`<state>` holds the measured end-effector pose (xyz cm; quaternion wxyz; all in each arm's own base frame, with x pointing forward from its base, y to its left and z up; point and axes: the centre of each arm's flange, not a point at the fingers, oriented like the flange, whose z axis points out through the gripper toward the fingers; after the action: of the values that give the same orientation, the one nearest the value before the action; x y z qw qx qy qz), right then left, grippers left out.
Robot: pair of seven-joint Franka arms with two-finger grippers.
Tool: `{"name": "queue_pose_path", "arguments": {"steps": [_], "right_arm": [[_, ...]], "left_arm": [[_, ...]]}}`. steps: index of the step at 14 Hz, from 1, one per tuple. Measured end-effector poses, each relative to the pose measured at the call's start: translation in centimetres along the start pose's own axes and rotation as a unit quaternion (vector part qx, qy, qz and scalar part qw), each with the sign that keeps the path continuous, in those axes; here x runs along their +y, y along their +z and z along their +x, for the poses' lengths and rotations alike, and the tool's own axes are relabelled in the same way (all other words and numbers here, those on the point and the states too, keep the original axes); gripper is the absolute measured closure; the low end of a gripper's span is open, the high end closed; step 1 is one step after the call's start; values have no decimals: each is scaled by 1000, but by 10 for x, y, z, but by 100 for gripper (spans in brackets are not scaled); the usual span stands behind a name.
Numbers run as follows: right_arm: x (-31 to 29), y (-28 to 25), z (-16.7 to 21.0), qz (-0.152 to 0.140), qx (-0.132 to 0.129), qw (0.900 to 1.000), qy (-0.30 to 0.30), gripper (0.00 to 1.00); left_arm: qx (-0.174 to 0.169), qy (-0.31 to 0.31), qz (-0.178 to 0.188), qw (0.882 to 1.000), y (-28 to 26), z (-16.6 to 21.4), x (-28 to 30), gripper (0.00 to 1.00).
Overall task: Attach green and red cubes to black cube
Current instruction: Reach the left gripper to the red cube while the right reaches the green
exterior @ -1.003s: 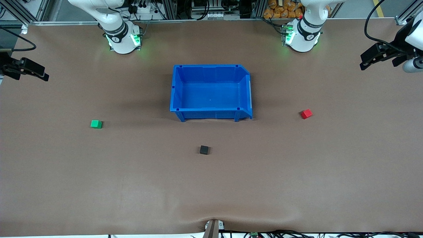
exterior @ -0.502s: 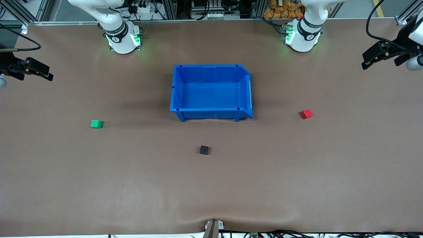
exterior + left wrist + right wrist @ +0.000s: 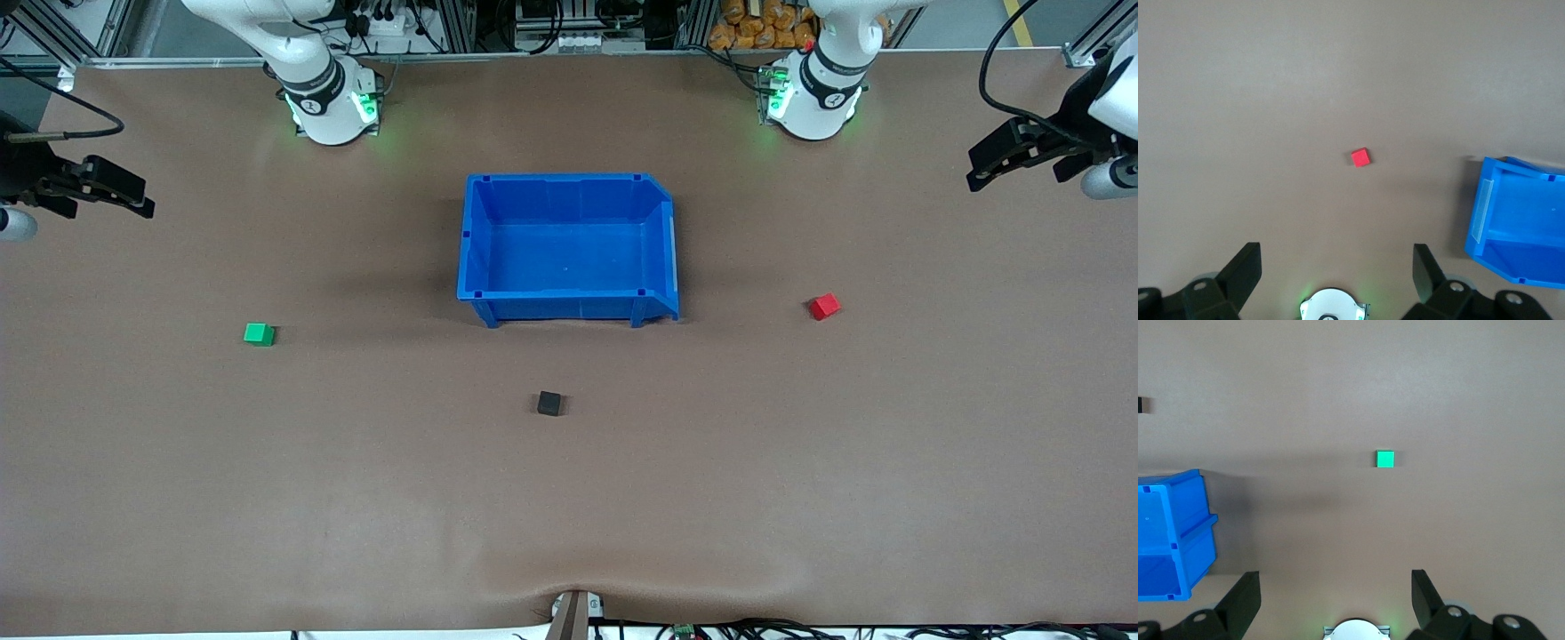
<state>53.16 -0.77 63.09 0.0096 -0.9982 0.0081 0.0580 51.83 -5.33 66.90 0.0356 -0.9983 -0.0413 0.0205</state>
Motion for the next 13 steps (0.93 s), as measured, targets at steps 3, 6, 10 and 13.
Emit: {"name": "queue_pose_path", "arguments": {"steps": [3,6,10,13], "right_arm": [[0,0,4,0,9,1000,0,0],[0,-1,8,0,23,1000,0,0],[-4,1,13,0,32,999,-4,0],[-9,2,13,-1,31,999,-9,0]], "left_arm": [[-25,1,0,1000,24,11,0,0],[-52,3,2,999,57,21,1,0],[-64,6,3,998,120,31,7,0],[-64,7,3,998,163,33,10,0]]}}
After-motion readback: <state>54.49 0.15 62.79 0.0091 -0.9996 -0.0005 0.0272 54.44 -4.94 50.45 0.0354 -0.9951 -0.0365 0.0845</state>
